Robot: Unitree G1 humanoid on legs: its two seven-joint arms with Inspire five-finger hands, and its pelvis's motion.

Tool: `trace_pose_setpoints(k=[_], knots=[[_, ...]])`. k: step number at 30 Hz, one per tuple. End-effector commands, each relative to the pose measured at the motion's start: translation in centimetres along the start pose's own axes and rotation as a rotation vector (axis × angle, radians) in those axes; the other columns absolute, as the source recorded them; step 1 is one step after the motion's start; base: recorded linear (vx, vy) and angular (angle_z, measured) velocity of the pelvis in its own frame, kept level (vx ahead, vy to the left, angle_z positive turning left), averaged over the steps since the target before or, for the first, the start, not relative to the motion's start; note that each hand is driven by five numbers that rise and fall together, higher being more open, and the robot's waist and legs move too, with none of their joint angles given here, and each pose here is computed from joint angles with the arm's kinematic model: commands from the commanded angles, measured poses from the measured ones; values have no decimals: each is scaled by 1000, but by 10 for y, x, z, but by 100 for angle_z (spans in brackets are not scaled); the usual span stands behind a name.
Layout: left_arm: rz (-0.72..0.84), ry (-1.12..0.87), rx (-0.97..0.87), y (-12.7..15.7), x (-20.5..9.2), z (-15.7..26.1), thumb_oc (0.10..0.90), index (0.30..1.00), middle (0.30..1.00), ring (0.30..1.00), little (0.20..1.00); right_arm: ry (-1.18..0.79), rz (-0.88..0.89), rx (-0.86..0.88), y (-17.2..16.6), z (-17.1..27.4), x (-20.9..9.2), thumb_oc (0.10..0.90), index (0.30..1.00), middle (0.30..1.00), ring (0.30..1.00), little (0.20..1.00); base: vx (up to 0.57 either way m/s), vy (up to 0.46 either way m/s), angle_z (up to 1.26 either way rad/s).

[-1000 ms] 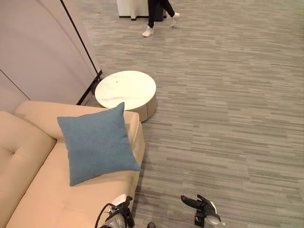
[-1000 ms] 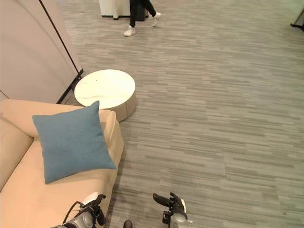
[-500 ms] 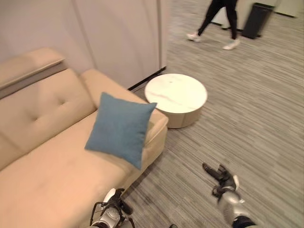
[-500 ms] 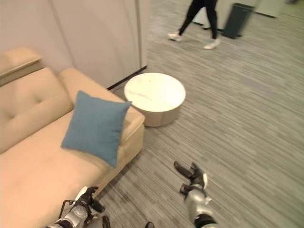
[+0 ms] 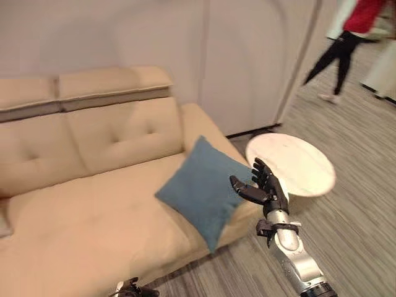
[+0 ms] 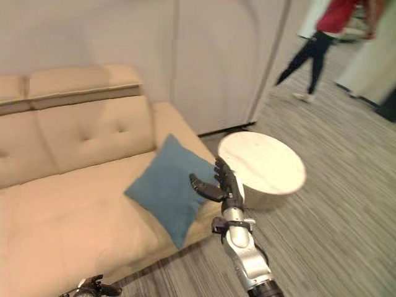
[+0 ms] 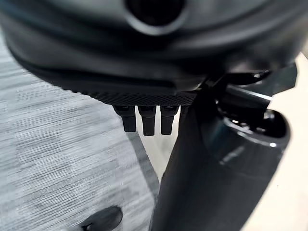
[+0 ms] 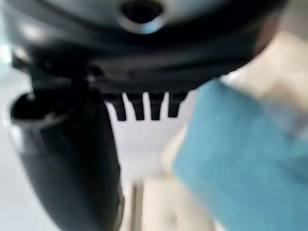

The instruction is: Pick up all the scattered cushions and arrange them neatly on the sofa.

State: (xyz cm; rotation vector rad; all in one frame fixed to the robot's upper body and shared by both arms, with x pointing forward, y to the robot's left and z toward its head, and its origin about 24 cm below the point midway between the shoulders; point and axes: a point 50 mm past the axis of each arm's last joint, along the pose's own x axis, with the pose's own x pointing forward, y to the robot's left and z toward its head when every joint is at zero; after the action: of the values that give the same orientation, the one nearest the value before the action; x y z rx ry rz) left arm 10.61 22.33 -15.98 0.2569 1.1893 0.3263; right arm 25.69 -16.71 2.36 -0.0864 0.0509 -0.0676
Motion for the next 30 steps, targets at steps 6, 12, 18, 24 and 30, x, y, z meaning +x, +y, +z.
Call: trace_pose_setpoints(k=[6,12,18,24,30], knots=[[-120,-235,13,-6,-1,55,800,900,900,900,900,-285,-242,-314,-85,89,72,800,900,900,900,900,213,-207,121],[-197,-415,-42,-21,-14,95,800,900,900,900,900,-323,-390,-567,-116,145,95,800,900,900,900,900,144,-167,18],[-240,-527,-141,-21,-26,135,800,900,900,900,900,-124,-278,-655,-124,158,120,800,900,900,900,900,43,-126,14],[-265,-724,-251,-27,-54,195,800,900,900,900,900,-47,-188,-684,-109,160,138,800,900,900,900,900,-78,-43,6],[-366,-794,-301,-41,-71,214,800,900,900,900,900,122,-75,-642,-103,139,145,800,900,900,900,900,-40,-23,2]])
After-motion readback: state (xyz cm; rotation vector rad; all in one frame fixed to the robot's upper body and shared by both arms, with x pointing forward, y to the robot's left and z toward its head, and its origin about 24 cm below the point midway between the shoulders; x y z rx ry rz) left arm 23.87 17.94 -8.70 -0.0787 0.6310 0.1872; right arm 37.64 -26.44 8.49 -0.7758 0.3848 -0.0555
